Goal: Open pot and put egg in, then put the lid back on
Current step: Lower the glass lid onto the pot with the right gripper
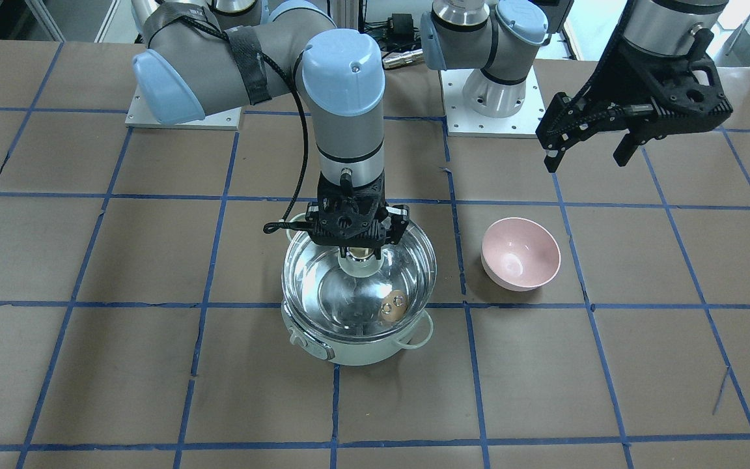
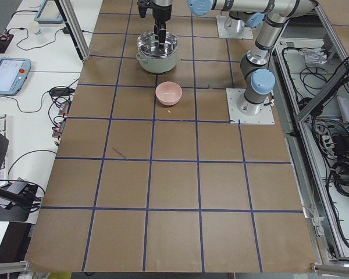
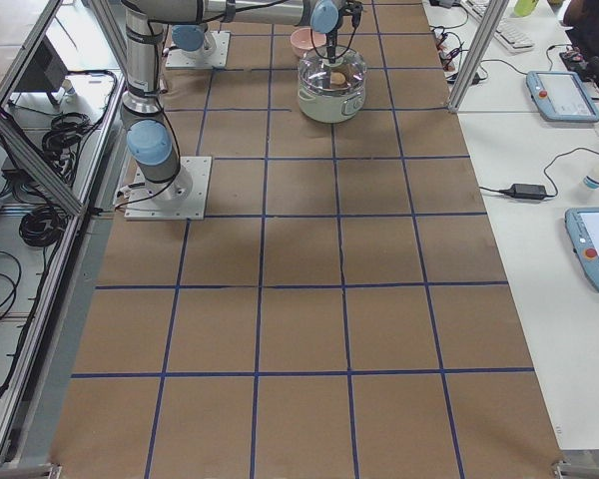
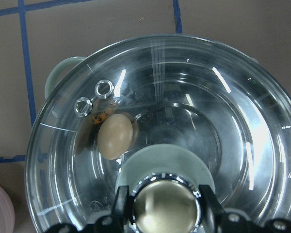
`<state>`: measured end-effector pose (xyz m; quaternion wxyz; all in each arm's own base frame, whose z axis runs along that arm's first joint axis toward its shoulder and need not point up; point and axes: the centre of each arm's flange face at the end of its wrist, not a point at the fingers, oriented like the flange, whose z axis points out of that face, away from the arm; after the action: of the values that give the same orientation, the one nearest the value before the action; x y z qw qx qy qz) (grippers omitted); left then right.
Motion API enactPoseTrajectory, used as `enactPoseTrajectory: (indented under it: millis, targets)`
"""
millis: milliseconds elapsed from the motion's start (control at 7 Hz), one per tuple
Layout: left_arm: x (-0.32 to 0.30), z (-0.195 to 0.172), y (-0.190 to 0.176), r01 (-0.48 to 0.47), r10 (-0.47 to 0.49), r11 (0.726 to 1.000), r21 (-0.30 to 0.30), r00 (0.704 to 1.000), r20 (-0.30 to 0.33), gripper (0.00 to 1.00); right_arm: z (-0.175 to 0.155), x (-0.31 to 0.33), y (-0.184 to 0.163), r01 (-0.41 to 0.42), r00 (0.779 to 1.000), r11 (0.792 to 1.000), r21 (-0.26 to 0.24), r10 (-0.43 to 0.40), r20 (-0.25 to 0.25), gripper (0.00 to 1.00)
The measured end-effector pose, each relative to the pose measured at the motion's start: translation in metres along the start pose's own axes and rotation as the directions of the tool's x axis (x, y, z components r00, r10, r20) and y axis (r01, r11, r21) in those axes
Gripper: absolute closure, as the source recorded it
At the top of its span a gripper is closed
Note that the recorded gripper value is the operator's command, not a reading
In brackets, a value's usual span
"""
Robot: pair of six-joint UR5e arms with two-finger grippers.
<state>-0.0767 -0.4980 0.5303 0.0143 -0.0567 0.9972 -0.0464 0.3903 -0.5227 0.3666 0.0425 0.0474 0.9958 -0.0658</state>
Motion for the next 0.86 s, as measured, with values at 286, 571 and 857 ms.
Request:
enactPoseTrajectory:
  millis: [286,571,857]
  targets:
    - [0.0005,0.0000,0.0001,0.000,0.000,1.000,0.000,1.000,0.000,0.01,-0.0001,0.0024,-0.0013,0.014,1.000,1.000,0.010,-0.014,-0.018,0.72]
    - [0.0008,0.0002,0.0003,0.000,0.000,1.000,0.000,1.000,0.000,0.01,0.0001,0.0023,-0.0016,0.016,1.000,1.000,0.012,-0.016,-0.017,0.72]
    - [0.0009,0.0002,0.0003,0.001,-0.001,1.000,0.000,1.000,0.000,0.00,0.0010,0.0016,-0.0013,0.015,1.000,1.000,0.009,-0.015,-0.011,0.66]
